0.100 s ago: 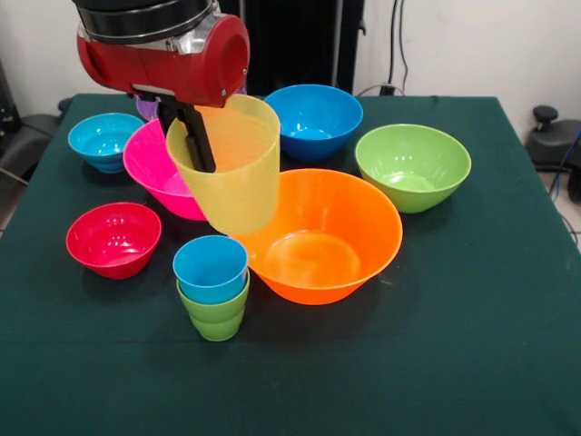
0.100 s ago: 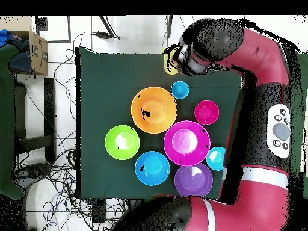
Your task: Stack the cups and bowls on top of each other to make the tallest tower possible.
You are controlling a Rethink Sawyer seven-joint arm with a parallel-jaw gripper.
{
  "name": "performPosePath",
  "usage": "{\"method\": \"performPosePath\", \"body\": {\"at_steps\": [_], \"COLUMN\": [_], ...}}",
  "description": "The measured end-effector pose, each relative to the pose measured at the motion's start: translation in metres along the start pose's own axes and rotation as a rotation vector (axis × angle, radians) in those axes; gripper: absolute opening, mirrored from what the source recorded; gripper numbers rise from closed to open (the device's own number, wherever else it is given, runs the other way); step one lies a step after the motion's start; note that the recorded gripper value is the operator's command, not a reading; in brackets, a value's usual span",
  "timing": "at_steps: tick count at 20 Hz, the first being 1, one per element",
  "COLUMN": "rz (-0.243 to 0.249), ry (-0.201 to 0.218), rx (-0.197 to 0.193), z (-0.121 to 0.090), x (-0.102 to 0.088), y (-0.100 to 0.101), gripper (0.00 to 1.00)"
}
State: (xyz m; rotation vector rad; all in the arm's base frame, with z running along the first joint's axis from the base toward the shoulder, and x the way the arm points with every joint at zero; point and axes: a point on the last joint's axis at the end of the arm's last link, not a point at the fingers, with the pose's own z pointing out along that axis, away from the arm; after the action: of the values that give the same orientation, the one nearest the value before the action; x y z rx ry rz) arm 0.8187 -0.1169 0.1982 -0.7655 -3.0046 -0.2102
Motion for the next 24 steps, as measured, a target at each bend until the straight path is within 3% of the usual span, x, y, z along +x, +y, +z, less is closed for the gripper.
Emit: {"method": "performPosePath", "body": {"at_steps": [9, 24], "rz": [-0.013, -0.023], "ry": [-0.045, -0.076], "rx": [0.024, 0.036], "z": [0.0055, 0.0097], "x": [-0.0044, -0.0065], "y": [-0.0036, -0.0049], "gripper": [0.0, 0.0]}}
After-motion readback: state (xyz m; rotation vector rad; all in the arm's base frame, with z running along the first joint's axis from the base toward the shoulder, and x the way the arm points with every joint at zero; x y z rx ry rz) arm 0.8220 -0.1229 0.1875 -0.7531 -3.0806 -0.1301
